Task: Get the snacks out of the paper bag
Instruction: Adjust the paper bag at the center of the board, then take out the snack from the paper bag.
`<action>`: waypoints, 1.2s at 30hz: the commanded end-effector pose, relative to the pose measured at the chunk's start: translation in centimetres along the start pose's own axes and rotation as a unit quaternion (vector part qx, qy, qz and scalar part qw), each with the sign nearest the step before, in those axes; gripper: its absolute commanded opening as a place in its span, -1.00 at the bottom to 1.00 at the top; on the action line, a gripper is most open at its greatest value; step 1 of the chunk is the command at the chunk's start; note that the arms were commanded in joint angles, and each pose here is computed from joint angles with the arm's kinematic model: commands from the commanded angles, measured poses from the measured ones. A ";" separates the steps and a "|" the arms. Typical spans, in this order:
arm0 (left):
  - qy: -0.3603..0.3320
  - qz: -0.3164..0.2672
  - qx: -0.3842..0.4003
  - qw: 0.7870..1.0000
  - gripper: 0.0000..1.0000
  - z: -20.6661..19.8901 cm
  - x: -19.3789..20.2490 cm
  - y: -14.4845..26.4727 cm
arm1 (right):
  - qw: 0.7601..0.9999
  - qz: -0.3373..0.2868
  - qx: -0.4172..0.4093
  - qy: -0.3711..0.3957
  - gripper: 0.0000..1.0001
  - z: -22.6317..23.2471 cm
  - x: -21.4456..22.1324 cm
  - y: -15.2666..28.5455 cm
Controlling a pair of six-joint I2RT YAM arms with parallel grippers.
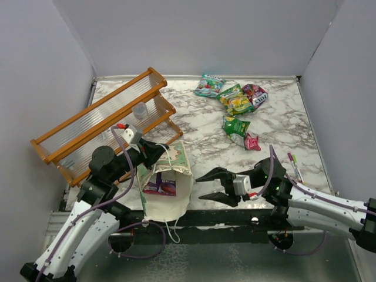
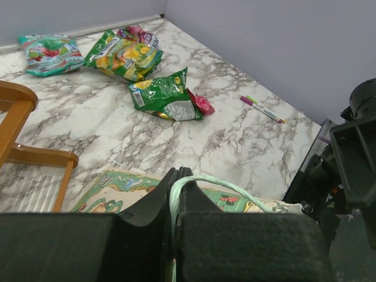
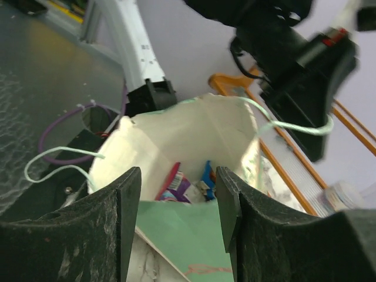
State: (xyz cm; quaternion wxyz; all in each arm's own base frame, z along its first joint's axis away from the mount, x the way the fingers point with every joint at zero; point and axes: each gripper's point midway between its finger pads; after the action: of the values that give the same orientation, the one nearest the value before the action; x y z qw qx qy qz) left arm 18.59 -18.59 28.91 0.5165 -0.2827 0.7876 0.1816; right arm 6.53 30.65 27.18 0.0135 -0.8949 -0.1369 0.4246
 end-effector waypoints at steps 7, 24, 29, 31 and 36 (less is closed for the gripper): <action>-0.033 0.001 0.112 0.993 -1.00 -3.4 -2.2 -2.4 | 0.992 0.084 -0.085 0.046 0.06 5.6 0.5 -8.5; -0.076 -0.007 0.119 0.990 -1.00 -3.5 0.1 0.3 | 0.948 0.298 -0.010 0.112 -0.08 4.6 8.9 -5.7; -0.079 -0.006 0.126 0.989 -1.00 -3.6 0.3 0.2 | 0.944 0.313 -0.020 0.102 -0.04 5.8 10.6 -5.8; -0.079 -0.003 0.126 0.989 -1.00 -3.5 0.5 0.1 | 0.937 0.333 -0.026 0.102 -0.02 6.2 11.9 -6.0; -0.075 0.004 0.131 0.988 -1.00 -3.6 0.7 0.0 | 0.923 0.366 -0.014 0.117 0.03 6.5 14.6 -6.2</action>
State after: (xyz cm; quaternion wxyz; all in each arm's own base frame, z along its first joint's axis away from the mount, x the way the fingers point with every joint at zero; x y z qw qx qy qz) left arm 16.16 -20.56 29.24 0.5908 -0.2057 0.7720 0.1128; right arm 7.49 38.69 12.52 -0.1704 -0.9226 0.1653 0.3041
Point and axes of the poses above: each gripper's point midway between its finger pads, its own y axis back along the fingers, its own z axis along the line the jaws close on, x = y × z, and after that the axes turned 7 degrees about y, right-handed
